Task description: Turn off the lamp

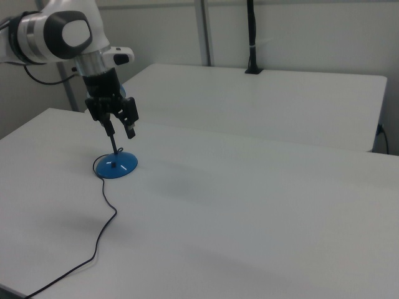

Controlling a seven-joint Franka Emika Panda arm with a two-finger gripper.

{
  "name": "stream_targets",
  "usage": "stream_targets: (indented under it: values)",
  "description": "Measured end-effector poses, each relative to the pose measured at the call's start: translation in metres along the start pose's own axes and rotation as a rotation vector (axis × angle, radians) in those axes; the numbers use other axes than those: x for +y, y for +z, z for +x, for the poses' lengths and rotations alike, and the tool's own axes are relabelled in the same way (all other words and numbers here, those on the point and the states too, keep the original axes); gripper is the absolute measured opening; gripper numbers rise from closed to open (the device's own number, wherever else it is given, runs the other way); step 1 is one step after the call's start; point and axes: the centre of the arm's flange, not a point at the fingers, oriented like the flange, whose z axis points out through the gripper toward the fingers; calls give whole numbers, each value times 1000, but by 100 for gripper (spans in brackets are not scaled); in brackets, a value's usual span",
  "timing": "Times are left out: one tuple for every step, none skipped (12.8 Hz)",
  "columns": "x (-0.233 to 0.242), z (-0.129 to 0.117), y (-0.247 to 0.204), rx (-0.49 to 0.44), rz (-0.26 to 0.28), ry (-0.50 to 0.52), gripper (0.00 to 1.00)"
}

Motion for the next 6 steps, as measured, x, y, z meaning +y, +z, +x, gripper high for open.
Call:
stream_targets:
  values:
    - [2, -2, -7, 13, 0, 8, 89]
    - [4, -2, -11, 21, 1, 17, 96]
    - [7, -1, -17, 31, 22, 38, 100]
    - [9, 0, -20, 36, 37, 51, 100]
    - [13, 0, -23, 40, 49, 63, 100]
    - [15, 0, -23, 36, 50, 67, 100]
